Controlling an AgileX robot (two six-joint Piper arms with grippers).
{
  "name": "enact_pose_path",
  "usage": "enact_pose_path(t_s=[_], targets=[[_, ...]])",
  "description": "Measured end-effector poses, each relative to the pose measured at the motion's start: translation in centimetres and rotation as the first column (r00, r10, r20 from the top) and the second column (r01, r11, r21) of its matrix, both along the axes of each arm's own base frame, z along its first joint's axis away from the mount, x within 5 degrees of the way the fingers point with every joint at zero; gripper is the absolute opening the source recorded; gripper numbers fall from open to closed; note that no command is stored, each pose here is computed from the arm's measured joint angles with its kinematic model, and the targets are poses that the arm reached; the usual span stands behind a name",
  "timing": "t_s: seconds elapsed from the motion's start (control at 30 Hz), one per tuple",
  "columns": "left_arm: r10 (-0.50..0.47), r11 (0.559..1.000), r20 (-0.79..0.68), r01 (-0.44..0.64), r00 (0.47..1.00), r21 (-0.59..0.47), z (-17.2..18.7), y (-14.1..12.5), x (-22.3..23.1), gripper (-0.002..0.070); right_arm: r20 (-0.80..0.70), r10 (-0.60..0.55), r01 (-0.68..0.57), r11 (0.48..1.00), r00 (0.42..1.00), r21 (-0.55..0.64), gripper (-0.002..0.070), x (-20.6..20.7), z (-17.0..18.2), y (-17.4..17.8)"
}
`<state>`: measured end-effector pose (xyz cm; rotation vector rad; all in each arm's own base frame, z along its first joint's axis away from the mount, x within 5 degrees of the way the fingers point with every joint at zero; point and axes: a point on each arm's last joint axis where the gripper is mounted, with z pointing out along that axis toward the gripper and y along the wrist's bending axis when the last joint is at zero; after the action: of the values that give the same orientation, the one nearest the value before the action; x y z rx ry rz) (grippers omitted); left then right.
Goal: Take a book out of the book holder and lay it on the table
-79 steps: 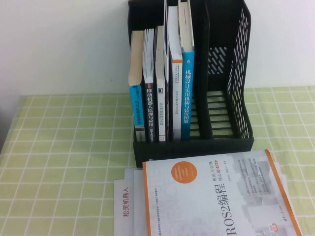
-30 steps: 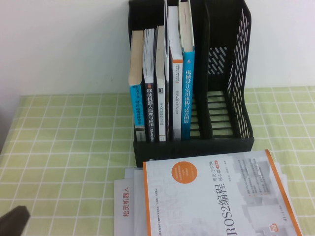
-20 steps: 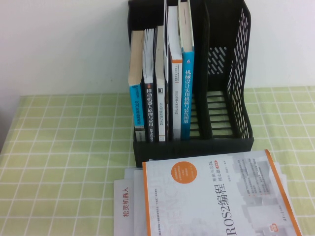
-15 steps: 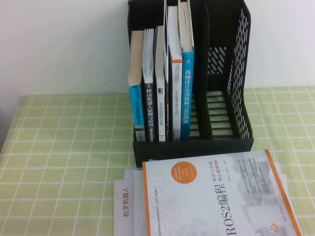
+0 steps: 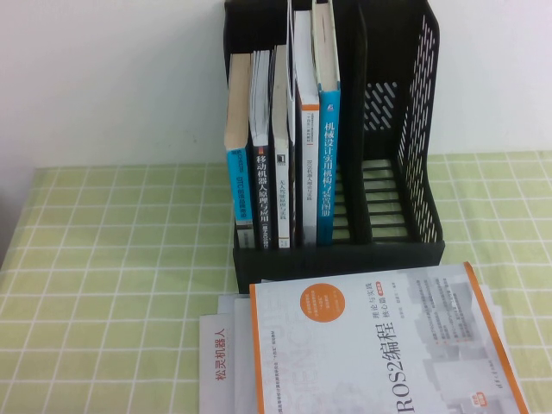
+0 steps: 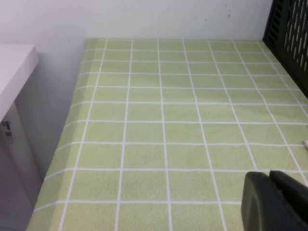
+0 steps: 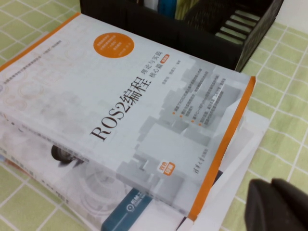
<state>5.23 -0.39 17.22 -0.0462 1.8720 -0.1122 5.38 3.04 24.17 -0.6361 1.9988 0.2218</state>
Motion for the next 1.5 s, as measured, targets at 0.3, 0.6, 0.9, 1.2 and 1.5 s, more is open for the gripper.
enact_pose_path(t_s=[0.3, 0.6, 0.9, 1.2, 1.5], targets=[[-0.001, 1.000, -0.003, 0.001, 1.000, 0.002, 0.0, 0.0, 0.0, -0.0003, 0.000, 0.000, 0.000, 1.000, 1.000, 0.000, -0.0002, 0.0, 0.0, 0.0], [0.000, 1.000, -0.004, 0.000, 1.000, 0.000, 0.0, 0.0, 0.0, -0.0003, -0.002, 0.000, 0.000, 1.000, 1.000, -0.001, -0.0002, 0.0, 0.0, 0.0], [0.000, 1.000, -0.004, 0.000, 1.000, 0.000, 0.0, 0.0, 0.0, -0.0003, 0.045, -0.012, 0.015, 0.998, 0.999, -0.061, -0.0002, 0.3, 0.0, -0.4], [0.000, 1.000, -0.004, 0.000, 1.000, 0.000, 0.0, 0.0, 0.0, -0.0003, 0.326, -0.317, 0.316, 0.947, 0.891, 0.056, -0.0002, 1.1, -1.8, -2.4], [0.000, 1.000, -0.004, 0.000, 1.000, 0.000, 0.0, 0.0, 0.0, -0.0003, 0.223, -0.511, 0.500, 0.859, 0.830, 0.107, -0.0002, 0.0, -6.7, -3.4]])
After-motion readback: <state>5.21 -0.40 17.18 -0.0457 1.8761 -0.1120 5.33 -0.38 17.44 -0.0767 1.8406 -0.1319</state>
